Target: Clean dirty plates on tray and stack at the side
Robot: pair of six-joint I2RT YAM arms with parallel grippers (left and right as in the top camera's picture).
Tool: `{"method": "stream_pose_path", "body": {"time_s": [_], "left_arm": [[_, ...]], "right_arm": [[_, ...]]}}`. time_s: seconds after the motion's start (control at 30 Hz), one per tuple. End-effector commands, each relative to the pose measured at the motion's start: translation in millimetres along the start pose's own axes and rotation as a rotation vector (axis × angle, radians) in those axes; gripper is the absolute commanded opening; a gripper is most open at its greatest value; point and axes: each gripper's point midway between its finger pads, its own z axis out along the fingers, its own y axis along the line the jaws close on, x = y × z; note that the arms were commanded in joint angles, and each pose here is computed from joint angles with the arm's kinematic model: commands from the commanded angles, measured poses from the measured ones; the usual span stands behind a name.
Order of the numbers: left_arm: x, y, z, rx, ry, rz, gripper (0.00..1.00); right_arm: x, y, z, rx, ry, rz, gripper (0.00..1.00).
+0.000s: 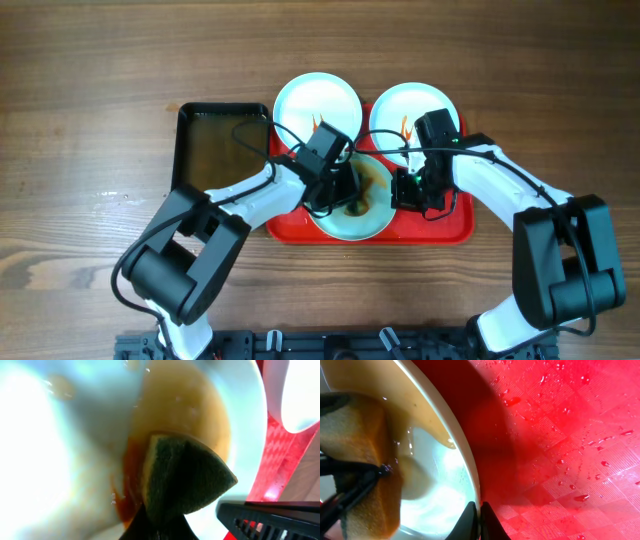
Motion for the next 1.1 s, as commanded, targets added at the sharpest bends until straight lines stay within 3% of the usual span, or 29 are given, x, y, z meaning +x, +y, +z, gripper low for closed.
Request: {"method": "stream_pose_path", "body": {"time_s": [0.0,0.1,0.2,0.3,0.43,0.53,0.63,0.8,0.83,0.97,1.0,1.07], "left_arm": [[-22,58,-2,-0.176,-0.081,-0.002,0.04],[-33,57,-15,-0.174,-0.113,0.067,0.04],[-14,17,-38,-0.015,-0.036,0.237,0.04],[-25,34,-86,-0.154,-0.154,0.241,0.04],[-64,44,-149,-0.198,-0.356,0.303,0.04],[-99,95,-183,-0.364,-0.478,0.202,0.04],[-108,128,-180,-0.444,-0.451,0.177,0.04],[-99,173,-133,-0.525,-0.290,0.115,0.09],[-97,177,-129,-0.532,-0.273,0.111,0.12],[-93,187,-117,-0.552,-0.230,0.101,0.63],[-94,188,-117,-0.558,-0.234,0.101,0.71],[-100,191,-119,-0.579,-0.261,0.104,0.72]], "right_arm": [[7,-4,5,0.014,0.028,0.001,0.04],[8,-4,5,0.015,0.032,-0.018,0.04],[8,-4,5,0.019,0.032,-0.017,0.04],[8,-5,5,0.019,0.032,-0.017,0.04],[8,-5,5,0.019,0.032,-0.017,0.04],[8,-5,5,0.019,0.032,-0.017,0.04],[8,-5,5,0.019,0.032,-0.017,0.05],[8,-5,5,0.019,0.033,-0.017,0.05],[8,-5,5,0.019,0.033,-0.017,0.04],[8,-5,5,0.019,0.033,-0.017,0.05],[8,-5,5,0.019,0.033,-0.016,0.05],[8,-5,5,0.019,0.033,-0.017,0.04]]}}
